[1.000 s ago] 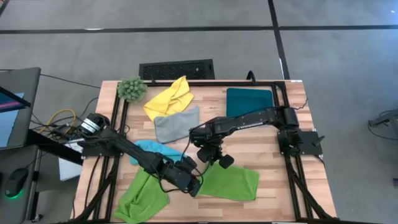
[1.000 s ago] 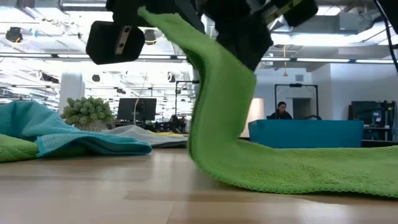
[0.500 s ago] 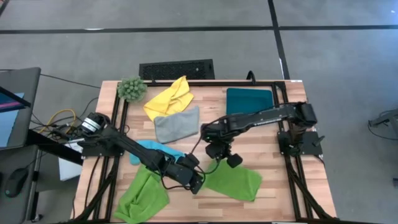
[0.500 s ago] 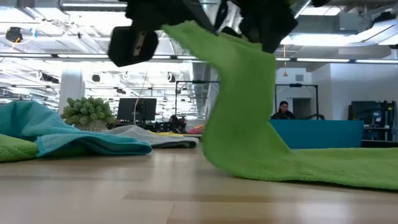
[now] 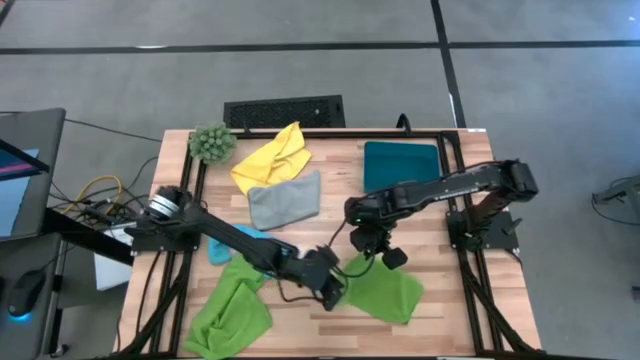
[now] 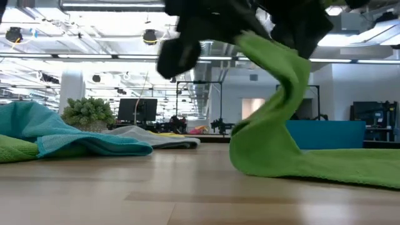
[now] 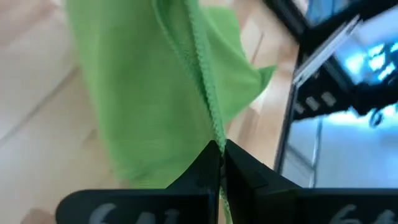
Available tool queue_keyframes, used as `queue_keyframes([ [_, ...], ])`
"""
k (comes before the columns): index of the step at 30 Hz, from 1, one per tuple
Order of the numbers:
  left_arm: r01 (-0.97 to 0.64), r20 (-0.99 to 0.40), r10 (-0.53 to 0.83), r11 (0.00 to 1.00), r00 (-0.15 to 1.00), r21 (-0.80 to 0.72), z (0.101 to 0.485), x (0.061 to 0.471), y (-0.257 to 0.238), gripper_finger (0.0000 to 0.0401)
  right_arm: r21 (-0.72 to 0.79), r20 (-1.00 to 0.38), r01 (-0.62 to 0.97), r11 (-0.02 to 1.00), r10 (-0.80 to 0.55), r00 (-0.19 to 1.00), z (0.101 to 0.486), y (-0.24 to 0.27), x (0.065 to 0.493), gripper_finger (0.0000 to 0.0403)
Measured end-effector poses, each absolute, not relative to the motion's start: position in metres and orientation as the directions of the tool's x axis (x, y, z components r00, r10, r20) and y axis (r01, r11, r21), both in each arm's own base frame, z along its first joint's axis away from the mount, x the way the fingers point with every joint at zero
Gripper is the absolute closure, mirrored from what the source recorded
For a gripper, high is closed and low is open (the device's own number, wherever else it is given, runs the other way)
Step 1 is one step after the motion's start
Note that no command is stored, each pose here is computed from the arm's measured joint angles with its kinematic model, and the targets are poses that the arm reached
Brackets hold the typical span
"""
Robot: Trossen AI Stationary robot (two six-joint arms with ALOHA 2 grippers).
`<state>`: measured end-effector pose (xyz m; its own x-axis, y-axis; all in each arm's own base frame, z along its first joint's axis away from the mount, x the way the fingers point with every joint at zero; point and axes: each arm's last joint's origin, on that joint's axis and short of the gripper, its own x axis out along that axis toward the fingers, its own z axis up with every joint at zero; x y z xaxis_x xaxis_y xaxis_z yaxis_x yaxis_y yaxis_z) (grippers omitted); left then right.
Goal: Fold microfiber towels
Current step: Fold the right green microfiber cloth
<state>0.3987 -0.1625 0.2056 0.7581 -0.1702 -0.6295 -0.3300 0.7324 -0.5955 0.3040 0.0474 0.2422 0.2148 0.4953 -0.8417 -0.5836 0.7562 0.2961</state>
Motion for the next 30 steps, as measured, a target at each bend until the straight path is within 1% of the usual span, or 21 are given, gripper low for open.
queue_keyframes([
  [3, -0.273, -0.640, -0.231, 0.761, 0.733, -0.588, 0.199, 0.425, -0.167, 0.0401, 0.304, -0.841, -0.582, 0.754, 0.499, 0.208, 0.242, 0.052, 0.296, 0.0398],
  [6, -0.186, -0.617, -0.297, 0.782, 0.729, -0.595, 0.202, 0.444, -0.165, 0.0401, 0.318, -0.844, -0.578, 0.751, 0.502, 0.187, 0.240, 0.057, 0.285, 0.0399],
  [10, -0.134, -0.610, -0.332, 0.796, 0.719, -0.591, 0.207, 0.453, -0.157, 0.0401, 0.315, -0.857, -0.565, 0.762, 0.485, 0.176, 0.240, 0.067, 0.267, 0.0398],
  [13, -0.138, -0.617, -0.328, 0.800, 0.716, -0.585, 0.205, 0.456, -0.152, 0.0401, 0.306, -0.864, -0.553, 0.775, 0.470, 0.181, 0.240, 0.072, 0.252, 0.0398],
  [19, -0.154, -0.598, -0.287, 0.803, 0.748, -0.576, 0.208, 0.460, -0.147, 0.0401, 0.302, -0.873, -0.504, 0.809, 0.447, 0.195, 0.237, 0.075, 0.230, 0.0397],
  [27, -0.128, -0.587, -0.265, 0.831, 0.765, -0.542, 0.202, 0.464, -0.145, 0.0401, 0.310, -0.876, -0.430, 0.848, 0.431, 0.218, 0.232, 0.076, 0.217, 0.0397],
  [29, -0.115, -0.568, -0.278, 0.821, 0.775, -0.559, 0.195, 0.470, -0.147, 0.0401, 0.314, -0.877, -0.423, 0.850, 0.430, 0.215, 0.232, 0.077, 0.217, 0.0397],
  [30, -0.129, -0.582, -0.274, 0.821, 0.766, -0.556, 0.190, 0.469, -0.148, 0.0401, 0.315, -0.877, -0.424, 0.849, 0.432, 0.212, 0.232, 0.078, 0.216, 0.0397],
])
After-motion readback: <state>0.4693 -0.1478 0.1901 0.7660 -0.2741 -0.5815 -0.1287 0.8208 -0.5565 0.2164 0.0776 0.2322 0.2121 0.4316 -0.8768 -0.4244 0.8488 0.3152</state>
